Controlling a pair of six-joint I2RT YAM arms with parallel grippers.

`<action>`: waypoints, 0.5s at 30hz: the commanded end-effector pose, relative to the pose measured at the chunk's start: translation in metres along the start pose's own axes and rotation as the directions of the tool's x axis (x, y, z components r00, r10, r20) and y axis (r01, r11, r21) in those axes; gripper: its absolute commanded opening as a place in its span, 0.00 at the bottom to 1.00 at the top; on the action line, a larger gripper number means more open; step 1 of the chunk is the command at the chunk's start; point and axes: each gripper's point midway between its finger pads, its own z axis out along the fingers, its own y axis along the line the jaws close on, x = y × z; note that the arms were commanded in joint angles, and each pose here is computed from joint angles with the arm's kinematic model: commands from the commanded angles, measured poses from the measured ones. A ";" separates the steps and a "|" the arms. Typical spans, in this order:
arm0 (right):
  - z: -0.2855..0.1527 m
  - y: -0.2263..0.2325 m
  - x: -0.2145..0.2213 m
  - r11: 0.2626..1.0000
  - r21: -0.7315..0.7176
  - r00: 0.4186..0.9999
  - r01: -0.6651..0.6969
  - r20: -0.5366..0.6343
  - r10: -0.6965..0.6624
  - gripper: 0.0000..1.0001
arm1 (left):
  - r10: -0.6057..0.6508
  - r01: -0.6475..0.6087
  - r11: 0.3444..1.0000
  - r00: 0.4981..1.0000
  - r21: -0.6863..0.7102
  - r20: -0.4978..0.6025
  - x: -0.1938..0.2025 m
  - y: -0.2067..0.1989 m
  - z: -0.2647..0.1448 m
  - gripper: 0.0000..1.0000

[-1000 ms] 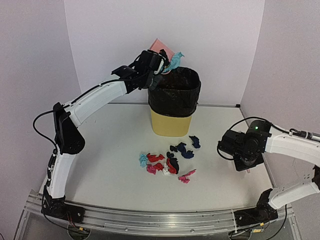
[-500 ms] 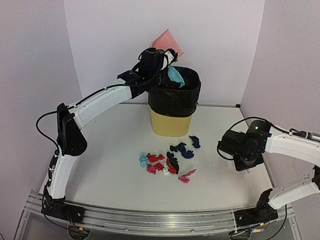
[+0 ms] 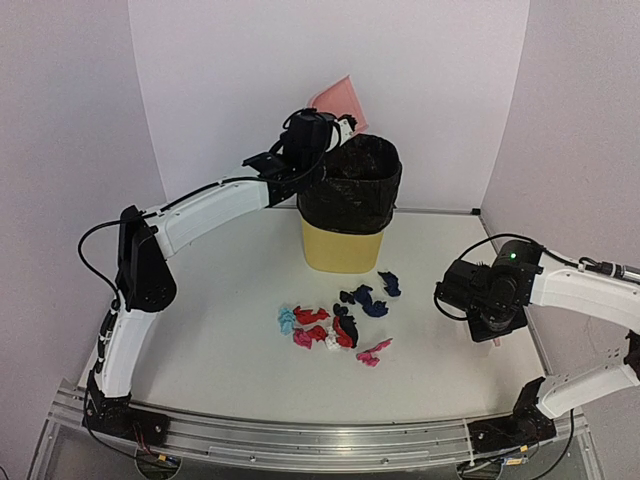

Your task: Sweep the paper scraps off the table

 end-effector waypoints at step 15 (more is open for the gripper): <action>-0.014 -0.007 -0.019 1.000 0.003 0.998 -0.018 0.059 0.018 0.00 | -0.562 0.427 0.737 0.818 0.523 0.123 -0.033 0.098 -0.131 0.00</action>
